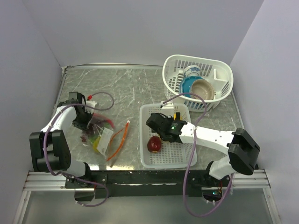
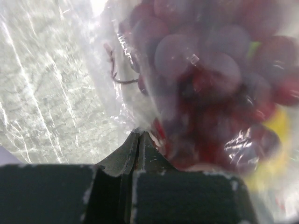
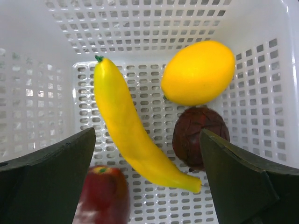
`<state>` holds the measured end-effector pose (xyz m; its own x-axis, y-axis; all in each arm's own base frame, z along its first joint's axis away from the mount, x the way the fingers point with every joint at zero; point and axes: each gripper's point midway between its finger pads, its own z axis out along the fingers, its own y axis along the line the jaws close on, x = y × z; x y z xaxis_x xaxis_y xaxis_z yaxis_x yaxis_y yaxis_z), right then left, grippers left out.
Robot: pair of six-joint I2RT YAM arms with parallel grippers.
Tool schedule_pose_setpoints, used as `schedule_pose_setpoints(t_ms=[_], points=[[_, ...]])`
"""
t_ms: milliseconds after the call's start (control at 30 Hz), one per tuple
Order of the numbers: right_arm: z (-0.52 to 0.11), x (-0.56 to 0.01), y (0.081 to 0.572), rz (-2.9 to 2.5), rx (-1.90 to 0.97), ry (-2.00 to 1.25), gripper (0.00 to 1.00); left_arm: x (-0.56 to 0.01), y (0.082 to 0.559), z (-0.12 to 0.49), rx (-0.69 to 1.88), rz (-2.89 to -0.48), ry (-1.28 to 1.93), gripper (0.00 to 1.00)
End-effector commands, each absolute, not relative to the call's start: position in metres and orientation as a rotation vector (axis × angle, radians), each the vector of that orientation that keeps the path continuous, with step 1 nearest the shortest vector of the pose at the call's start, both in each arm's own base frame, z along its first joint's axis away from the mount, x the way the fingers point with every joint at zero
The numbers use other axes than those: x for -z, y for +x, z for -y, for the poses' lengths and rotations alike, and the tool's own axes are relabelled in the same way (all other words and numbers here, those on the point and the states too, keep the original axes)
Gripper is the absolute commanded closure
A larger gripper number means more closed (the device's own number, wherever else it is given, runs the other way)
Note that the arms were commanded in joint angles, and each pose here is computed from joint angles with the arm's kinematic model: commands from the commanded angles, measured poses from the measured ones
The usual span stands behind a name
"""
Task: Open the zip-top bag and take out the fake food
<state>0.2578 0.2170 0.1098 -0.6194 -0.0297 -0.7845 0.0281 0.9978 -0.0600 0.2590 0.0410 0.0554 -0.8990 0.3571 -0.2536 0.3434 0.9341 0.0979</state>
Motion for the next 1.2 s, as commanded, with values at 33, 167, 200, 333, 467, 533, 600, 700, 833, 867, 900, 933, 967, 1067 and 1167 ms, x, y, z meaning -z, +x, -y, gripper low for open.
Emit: schedule_pose_setpoints(t_ms=[33,167,200,333,467,533,600,700,833,867,900,933,967,1067,1167], points=[[-0.231,-0.158,0.261,-2.090,-0.041,0.026,0.00,-0.126,0.277,0.003,0.215,-2.685,0.509,0.99],[-0.253,-0.173,0.251,-2.030,-0.186,-0.018,0.00,-0.169,0.275,0.030,0.346,-2.611,0.541,0.99],[-0.257,-0.174,0.249,-2.025,-0.202,-0.026,0.00,-0.177,0.273,0.037,0.385,-2.598,0.542,0.99],[-0.282,-0.184,0.232,-1.989,-0.280,-0.081,0.00,-0.178,0.265,0.049,0.423,-2.595,0.573,0.99],[-0.317,-0.187,0.215,-1.976,-0.317,-0.180,0.00,-0.177,0.256,0.055,0.454,-2.603,0.577,0.99],[-0.331,-0.181,0.210,-1.991,-0.312,-0.223,0.00,-0.191,0.253,0.059,0.478,-2.584,0.576,0.99],[-0.339,-0.176,0.207,-2.000,-0.317,-0.245,0.00,-0.215,0.255,0.064,0.501,-2.529,0.580,0.99],[-0.350,-0.171,0.205,-2.011,-0.336,-0.260,0.00,-0.230,0.254,0.073,0.510,-2.489,0.614,0.99],[-0.356,-0.167,0.206,-2.017,-0.345,-0.255,0.00,-0.201,0.250,0.064,0.457,-2.550,0.611,0.95],[-0.356,-0.167,0.206,-2.016,-0.344,-0.254,0.00,-0.181,0.246,0.062,0.458,-2.588,0.614,0.94],[-0.355,-0.167,0.206,-2.016,-0.338,-0.255,0.00,-0.170,0.246,0.057,0.421,-2.609,0.610,0.93],[-0.355,-0.168,0.206,-2.015,-0.344,-0.252,0.00,-0.160,0.246,0.053,0.399,-2.623,0.601,0.92],[-0.354,-0.167,0.206,-2.016,-0.341,-0.254,0.00,-0.140,0.238,0.050,0.387,-2.671,0.599,0.92],[-0.352,-0.169,0.206,-2.011,-0.337,-0.251,0.00,-0.110,0.237,0.040,0.319,-2.716,0.597,0.89],[-0.351,-0.170,0.206,-2.010,-0.335,-0.249,0.00,-0.098,0.239,0.034,0.280,-2.738,0.590,0.68]])
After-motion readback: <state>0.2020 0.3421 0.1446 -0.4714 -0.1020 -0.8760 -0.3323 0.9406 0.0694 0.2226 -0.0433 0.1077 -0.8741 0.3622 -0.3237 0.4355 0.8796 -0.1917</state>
